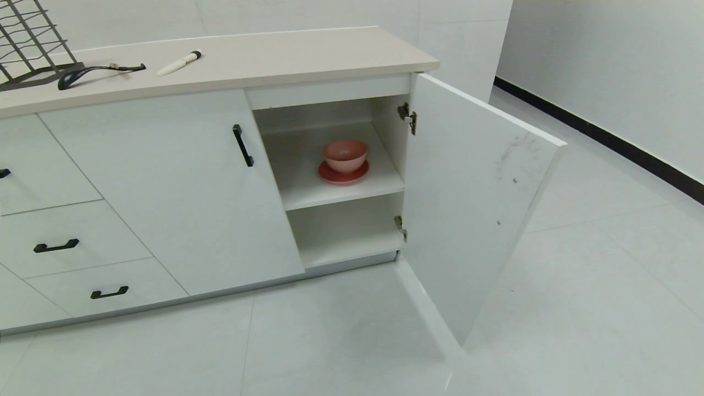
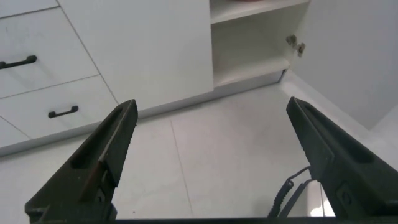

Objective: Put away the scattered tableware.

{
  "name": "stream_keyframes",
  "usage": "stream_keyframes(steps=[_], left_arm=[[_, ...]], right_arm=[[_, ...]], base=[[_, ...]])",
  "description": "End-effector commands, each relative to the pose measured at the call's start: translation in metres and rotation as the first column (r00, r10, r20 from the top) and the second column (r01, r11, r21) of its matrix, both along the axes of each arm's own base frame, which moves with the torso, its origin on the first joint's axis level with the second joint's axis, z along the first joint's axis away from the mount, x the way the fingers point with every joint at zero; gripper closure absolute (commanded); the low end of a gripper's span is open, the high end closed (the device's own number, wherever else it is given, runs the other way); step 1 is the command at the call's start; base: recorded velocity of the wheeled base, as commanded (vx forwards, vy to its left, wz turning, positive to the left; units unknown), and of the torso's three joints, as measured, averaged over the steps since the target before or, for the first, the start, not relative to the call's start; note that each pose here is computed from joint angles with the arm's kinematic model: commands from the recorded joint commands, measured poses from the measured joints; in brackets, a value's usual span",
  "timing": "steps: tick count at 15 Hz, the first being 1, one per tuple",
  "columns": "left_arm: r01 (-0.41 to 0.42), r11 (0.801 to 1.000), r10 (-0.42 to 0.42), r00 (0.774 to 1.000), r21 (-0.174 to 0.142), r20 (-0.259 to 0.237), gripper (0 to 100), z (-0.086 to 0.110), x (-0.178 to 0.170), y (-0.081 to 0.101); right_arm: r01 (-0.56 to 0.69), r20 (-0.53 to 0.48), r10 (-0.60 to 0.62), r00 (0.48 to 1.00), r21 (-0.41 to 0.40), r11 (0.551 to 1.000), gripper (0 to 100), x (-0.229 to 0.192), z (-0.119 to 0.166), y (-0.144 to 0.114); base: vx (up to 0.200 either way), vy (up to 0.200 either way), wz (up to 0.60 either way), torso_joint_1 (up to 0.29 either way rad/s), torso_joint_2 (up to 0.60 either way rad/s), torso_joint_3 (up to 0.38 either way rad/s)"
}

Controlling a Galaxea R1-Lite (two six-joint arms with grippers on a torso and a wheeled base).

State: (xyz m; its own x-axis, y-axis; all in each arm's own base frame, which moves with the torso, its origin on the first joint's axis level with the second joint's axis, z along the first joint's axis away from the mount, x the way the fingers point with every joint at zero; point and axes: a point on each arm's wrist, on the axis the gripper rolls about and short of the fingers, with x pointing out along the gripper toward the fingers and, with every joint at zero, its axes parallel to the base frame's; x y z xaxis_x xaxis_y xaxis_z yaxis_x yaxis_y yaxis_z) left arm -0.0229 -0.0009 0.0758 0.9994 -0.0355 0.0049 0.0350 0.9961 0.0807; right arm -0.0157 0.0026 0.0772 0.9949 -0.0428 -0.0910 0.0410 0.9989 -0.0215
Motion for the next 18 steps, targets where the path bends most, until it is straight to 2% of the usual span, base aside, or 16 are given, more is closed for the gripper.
stream_keyframes(steps=[1, 5, 6, 12, 14, 15, 18], left_arm=[[0.001, 1.0, -0.001, 1.0, -0.001, -0.002, 0, 0.0, 0.0001, 0.0], [0.0, 1.0, 0.0, 1.0, 0.001, -0.002, 0, 0.0, 0.0001, 0.0], [0.001, 1.0, -0.001, 1.0, 0.002, -0.002, 0, 0.0, 0.0001, 0.0], [0.001, 1.0, -0.001, 1.0, 0.001, -0.003, 0, -0.0002, 0.0001, 0.0], [0.001, 1.0, -0.001, 1.0, -0.001, -0.003, 0, -0.0002, 0.0001, 0.0], [0.0, 1.0, 0.0, 1.0, -0.001, -0.003, 0, -0.0002, 0.0001, 0.0], [0.0, 1.0, 0.0, 1.0, -0.005, -0.004, 0, -0.0002, 0.0001, 0.0]], right_arm=[[0.0, -0.007, 0.0, 1.0, -0.001, 1.0, 0, 0.0005, 0.0001, 0.0], [0.0, -0.007, 0.0, 1.0, -0.001, 1.0, 0, 0.0005, 0.0001, 0.0], [0.0, -0.007, 0.0, 1.0, -0.001, 1.0, 0, 0.0005, 0.0001, 0.0], [-0.001, -0.008, 0.001, 1.0, 0.005, 1.0, 0, 0.0005, 0.0, -0.0001], [0.0, -0.007, 0.0, 1.0, 0.005, 1.0, 0, 0.0005, 0.0001, -0.0001], [0.0, -0.007, 0.0, 1.0, 0.004, 1.0, 100, 0.0005, 0.0001, -0.0001], [0.003, -0.008, -0.003, 1.0, 0.006, 1.0, 100, 0.0005, 0.0, -0.0002]], base=[[0.0, -0.2, 0.0, 0.007, 0.0, 0.012], [0.0, -0.2, 0.0, 0.006, 0.0, 0.001], [0.0, 0.0, 0.0, 0.0, 0.0, 0.0], [0.0, 0.0, 0.6, 0.002, 0.0, 0.002], [0.0, 0.0, 0.0, 0.0, 0.0, 0.0], [0.0, 0.0, 0.0, 0.0, 0.0, 0.0], [0.0, 0.0, 0.0, 0.0, 0.0, 0.0]])
